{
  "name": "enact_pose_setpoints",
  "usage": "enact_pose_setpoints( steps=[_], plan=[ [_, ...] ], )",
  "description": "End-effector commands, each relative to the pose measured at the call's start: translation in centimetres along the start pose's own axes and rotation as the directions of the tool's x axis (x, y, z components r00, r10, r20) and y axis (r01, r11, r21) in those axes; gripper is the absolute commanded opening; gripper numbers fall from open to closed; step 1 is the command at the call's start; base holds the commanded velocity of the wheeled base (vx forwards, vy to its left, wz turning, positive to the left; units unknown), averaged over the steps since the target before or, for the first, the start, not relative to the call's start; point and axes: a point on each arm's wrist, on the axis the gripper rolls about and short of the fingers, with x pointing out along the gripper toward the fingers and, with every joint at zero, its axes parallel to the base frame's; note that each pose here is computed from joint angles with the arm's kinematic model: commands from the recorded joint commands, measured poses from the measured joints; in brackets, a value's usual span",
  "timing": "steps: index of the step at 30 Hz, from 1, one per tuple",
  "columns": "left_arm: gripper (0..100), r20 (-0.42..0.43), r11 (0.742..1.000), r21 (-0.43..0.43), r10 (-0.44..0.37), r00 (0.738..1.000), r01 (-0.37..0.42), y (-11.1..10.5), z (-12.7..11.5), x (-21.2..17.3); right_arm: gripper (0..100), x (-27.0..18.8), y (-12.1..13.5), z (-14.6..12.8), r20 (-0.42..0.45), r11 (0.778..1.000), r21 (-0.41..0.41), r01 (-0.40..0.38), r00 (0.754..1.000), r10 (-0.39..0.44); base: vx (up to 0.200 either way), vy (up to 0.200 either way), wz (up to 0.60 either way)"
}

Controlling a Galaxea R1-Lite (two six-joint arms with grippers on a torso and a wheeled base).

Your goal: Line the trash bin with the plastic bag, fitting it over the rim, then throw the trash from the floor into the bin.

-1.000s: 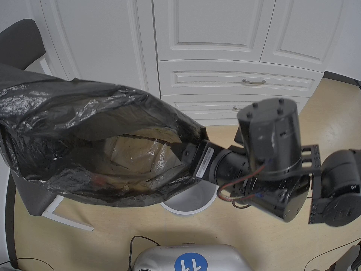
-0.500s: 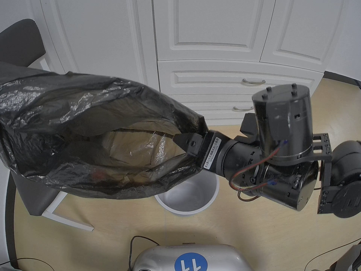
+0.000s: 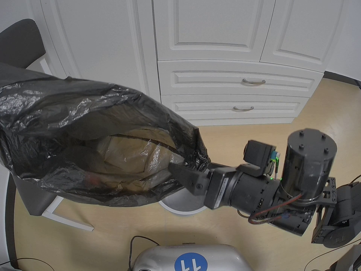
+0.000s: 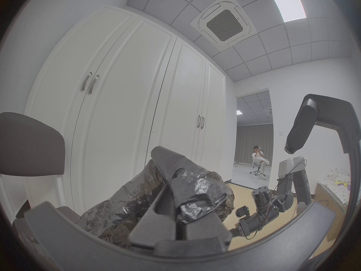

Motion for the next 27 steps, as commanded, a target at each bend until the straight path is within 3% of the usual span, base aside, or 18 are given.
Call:
enact_pose_setpoints(
  steps=[1,6,11,27],
  plan=[
    [0,-0.002,1.0,-0.001,-0.001,1.0,0.001,0.0,-0.1,0.0,100,-0.9,-0.7,-1.2,-0.045,0.999,-0.031,-0.019,0.999,0.018,0.0,0.0,0.0],
    [0,-0.006,1.0,-0.003,-0.012,1.0,0.012,0.0,-0.2,0.0,100,-0.9,-0.7,-1.3,-0.054,0.999,-0.031,-0.026,0.998,0.025,0.0,0.0,0.0],
    [0,-0.024,0.994,-0.008,-0.11,0.994,0.11,-0.3,-0.9,-0.3,100,-1.1,-1.1,-2.1,-0.101,0.998,-0.048,-0.042,0.994,0.037,0.0,0.0,0.0],
    [0,-0.032,0.993,-0.013,-0.116,0.993,0.115,-0.4,-1.2,-0.4,100,-0.7,-1.4,-3.1,-0.139,0.997,-0.062,-0.036,0.99,0.027,0.0,0.0,0.0]
  ],
)
